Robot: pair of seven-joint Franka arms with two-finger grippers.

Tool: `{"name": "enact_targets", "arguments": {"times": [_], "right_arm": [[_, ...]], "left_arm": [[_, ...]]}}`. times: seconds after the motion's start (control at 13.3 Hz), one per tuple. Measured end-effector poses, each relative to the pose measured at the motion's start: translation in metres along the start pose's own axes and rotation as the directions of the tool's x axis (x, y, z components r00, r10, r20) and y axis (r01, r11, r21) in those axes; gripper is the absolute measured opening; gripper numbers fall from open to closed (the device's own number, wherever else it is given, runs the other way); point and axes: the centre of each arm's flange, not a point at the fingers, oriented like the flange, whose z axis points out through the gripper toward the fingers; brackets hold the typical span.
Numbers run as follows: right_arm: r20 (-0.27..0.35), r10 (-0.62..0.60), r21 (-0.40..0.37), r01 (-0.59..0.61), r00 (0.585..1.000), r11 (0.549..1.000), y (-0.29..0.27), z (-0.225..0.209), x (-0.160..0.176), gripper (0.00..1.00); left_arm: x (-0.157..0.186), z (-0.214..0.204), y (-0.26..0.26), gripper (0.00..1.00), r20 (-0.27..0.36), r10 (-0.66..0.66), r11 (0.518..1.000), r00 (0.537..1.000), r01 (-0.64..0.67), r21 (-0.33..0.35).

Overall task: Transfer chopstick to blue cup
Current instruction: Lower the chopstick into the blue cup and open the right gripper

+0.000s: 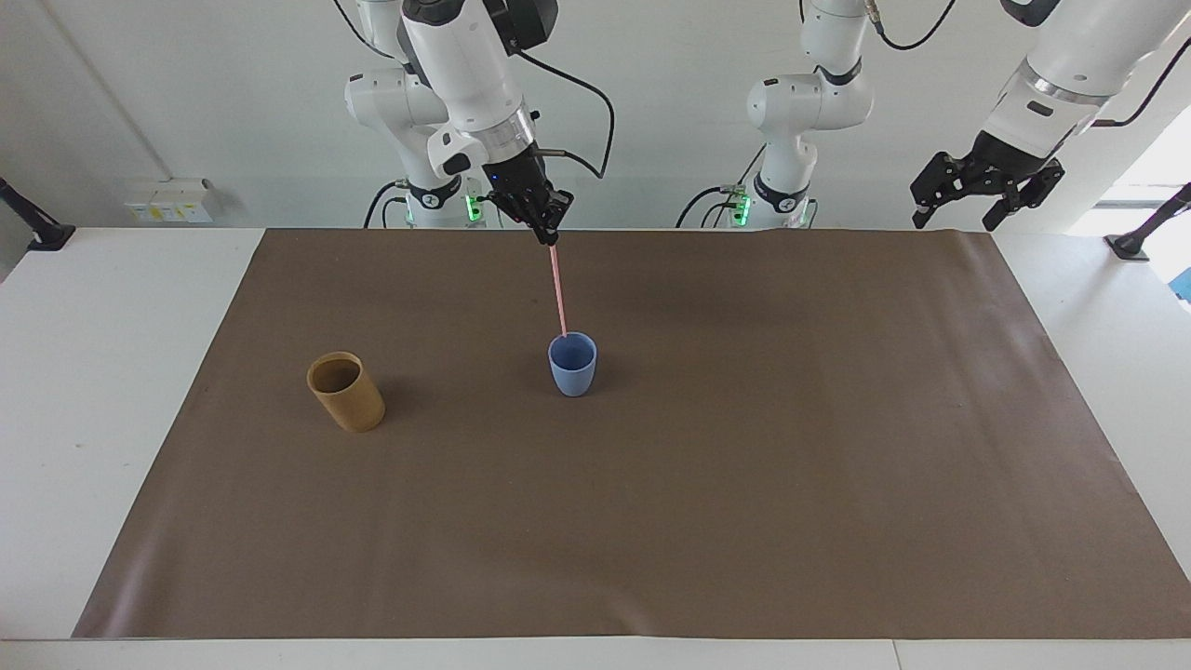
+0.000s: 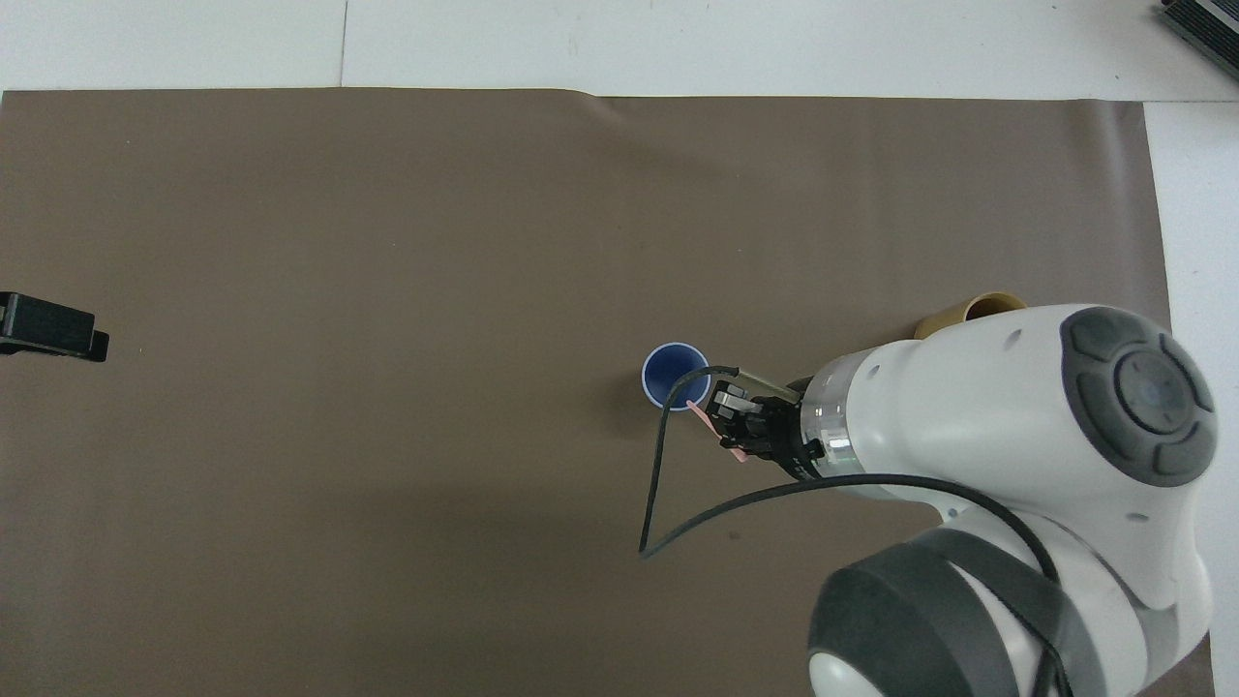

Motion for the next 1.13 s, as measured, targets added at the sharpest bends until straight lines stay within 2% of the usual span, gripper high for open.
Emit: {"name": "enact_targets", "arguments": {"times": [0.15, 0.53, 1.13], "right_arm": [[0.003, -0.038, -0.006, 0.038, 0.999, 0.999, 0.003, 0.010, 0.001, 0.09], [-0.050, -0.070, 0.043, 0.073, 0.996, 0.996, -0.006, 0.028, 0.005, 0.09], [-0.081, -0.194, 0.041, 0.198, 0.978, 0.979, 0.001, 0.062, 0.018, 0.10]], "left_arm": [[0.000, 0.000, 0.001, 1.00, 0.000, 0.002, 1.000, 1.000, -0.002, 0.000], [0.000, 0.000, -0.002, 1.00, 0.000, -0.003, 1.000, 1.000, 0.003, 0.000], [0.000, 0.000, -0.002, 1.00, 0.000, -0.004, 1.000, 1.000, 0.004, 0.000]]}}
